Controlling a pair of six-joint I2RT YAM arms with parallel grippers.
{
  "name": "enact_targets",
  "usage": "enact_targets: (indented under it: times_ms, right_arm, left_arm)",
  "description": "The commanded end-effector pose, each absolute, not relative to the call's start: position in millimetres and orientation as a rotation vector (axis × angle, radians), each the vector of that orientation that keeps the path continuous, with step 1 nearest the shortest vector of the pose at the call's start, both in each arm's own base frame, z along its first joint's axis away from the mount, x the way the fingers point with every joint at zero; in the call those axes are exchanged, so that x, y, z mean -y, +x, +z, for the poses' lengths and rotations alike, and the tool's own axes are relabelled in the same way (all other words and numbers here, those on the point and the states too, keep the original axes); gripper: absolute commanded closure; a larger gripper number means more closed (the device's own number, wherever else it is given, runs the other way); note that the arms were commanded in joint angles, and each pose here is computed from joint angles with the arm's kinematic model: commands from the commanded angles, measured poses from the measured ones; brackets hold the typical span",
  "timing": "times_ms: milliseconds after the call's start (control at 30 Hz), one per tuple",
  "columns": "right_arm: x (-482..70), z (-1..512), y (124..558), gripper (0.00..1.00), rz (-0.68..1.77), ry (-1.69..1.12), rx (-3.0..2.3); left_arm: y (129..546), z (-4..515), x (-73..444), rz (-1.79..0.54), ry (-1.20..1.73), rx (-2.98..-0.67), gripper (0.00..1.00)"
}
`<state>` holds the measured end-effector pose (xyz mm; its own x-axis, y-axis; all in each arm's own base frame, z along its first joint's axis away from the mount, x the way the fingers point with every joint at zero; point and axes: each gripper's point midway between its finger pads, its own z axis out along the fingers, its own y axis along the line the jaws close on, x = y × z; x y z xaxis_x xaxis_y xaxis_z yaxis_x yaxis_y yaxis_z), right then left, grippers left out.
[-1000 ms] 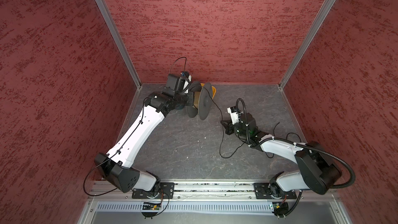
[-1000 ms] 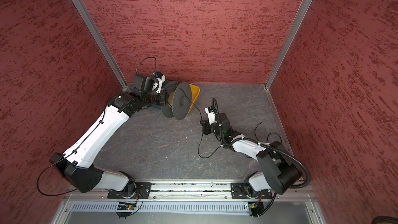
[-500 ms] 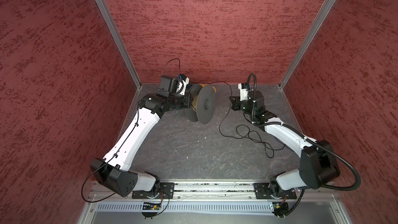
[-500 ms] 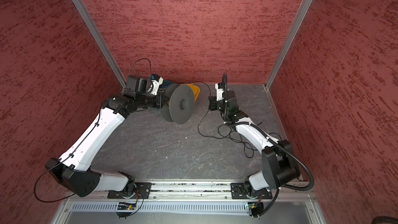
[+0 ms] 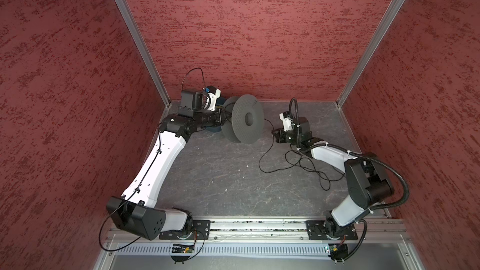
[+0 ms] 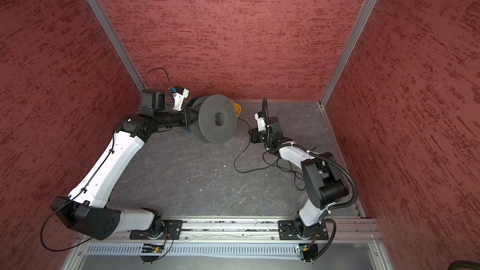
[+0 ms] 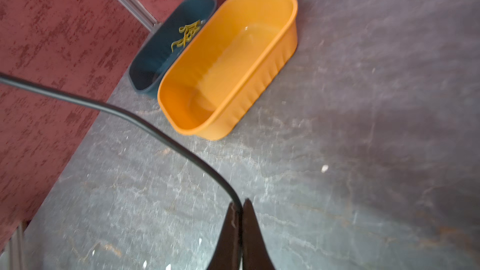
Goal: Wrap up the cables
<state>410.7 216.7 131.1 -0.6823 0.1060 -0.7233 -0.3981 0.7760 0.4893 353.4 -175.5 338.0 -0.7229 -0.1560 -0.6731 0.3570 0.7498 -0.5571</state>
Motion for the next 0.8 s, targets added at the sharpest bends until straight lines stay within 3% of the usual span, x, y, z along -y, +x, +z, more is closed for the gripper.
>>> enact_targets:
  times_ms: [0,333,767]
  right_arm:
    - [-228,146,399,1.0,0.887,-0.245,-2.115]
    - [-242,131,360,1.0,0.746,-0.272,-2.154]
    - [-280,148,318,1.0,0.628,-0.362,-2.112]
  left_arm:
    - [364,375,175,-0.964,0.11,-2.054,1.0]
    - [398,372,175,-0.947,-0.094,-1.977,1.0]
    - [429,360,186,-0.743,-0.221,-1.92,1.0]
